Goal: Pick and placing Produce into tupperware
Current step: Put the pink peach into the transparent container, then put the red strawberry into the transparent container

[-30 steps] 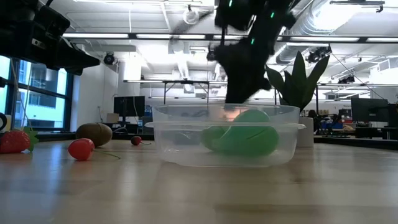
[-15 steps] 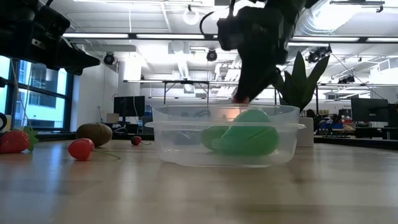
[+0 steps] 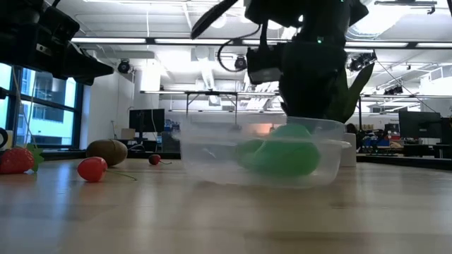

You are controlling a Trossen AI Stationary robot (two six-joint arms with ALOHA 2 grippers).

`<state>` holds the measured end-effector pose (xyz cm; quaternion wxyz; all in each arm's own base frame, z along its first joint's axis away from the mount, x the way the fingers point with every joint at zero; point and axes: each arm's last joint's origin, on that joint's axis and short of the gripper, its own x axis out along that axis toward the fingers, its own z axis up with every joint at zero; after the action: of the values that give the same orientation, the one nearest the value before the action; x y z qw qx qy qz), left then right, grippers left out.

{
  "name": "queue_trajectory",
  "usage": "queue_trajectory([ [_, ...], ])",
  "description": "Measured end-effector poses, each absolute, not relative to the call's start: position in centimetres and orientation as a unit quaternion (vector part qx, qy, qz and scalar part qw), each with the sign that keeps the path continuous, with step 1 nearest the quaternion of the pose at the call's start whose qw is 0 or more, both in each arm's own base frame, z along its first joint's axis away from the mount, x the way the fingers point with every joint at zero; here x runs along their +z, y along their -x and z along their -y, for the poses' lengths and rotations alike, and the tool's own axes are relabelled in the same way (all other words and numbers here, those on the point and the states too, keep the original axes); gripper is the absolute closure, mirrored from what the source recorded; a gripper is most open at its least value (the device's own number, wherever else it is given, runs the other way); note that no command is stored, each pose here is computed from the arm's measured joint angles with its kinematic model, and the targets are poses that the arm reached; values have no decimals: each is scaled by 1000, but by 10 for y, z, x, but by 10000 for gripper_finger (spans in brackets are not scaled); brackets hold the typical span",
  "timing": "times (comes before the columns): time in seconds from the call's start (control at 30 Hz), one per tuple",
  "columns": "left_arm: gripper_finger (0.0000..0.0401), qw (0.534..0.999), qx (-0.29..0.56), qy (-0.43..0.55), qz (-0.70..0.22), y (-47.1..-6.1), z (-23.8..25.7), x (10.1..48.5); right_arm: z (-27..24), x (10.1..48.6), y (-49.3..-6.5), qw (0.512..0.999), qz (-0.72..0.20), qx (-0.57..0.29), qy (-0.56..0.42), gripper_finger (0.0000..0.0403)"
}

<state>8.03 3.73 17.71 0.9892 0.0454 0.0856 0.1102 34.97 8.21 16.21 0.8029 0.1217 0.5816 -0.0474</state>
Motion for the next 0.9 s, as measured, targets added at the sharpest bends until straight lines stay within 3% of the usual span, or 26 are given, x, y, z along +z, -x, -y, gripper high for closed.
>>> queue_trajectory([
  [0.33, 400, 989, 110, -45, -86, -80, -37, 177, -82, 158, -351, 803, -583, -47, -116, 294],
  [0.9, 400, 989, 110, -45, -86, -80, -37, 177, -88, 163, -352, 805, -582, -42, -104, 227],
])
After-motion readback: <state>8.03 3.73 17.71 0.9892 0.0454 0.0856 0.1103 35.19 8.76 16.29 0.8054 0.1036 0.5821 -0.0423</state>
